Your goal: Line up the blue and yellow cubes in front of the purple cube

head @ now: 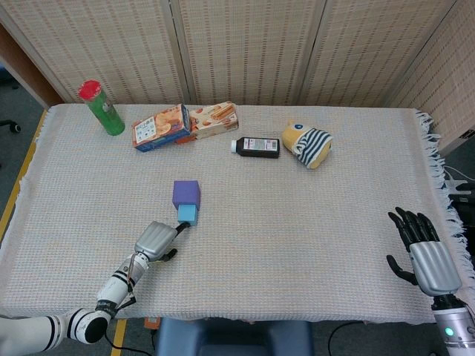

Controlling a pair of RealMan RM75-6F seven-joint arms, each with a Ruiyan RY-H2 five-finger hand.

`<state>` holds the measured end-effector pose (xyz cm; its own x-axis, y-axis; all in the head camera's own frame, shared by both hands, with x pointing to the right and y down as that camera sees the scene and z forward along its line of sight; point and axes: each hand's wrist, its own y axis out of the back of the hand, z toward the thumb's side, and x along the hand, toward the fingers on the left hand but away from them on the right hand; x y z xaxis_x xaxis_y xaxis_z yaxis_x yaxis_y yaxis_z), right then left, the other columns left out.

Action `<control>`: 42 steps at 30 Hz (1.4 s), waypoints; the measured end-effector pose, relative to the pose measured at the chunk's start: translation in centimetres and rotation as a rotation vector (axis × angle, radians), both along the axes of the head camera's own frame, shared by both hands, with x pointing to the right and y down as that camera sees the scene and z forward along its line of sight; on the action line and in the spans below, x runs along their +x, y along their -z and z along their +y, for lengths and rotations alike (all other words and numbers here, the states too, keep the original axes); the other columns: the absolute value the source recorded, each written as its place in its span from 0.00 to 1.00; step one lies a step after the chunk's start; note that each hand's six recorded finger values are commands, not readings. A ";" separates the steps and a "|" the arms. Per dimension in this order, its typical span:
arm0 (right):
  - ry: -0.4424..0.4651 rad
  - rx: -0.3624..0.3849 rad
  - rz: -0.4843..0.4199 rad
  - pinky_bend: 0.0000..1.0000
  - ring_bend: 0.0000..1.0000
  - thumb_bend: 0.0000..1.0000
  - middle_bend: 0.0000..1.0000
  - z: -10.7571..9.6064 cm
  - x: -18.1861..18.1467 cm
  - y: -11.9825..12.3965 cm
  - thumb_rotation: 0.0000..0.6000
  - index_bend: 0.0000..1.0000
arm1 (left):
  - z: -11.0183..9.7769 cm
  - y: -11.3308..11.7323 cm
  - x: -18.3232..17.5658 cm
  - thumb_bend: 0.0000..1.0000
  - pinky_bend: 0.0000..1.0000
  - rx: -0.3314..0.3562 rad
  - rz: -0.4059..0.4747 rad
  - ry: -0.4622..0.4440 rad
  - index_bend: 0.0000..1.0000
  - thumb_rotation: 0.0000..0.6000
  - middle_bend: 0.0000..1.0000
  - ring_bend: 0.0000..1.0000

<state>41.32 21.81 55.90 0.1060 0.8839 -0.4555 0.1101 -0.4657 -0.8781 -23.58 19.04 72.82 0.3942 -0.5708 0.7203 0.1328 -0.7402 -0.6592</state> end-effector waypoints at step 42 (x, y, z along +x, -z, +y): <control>0.038 -0.001 -0.022 0.00 0.00 0.10 0.00 0.6 -0.9 0.3 1.00 0.00 | 4.2 4.7 -5.3 0.37 1.00 0.022 0.005 0.087 0.23 1.00 1.00 1.00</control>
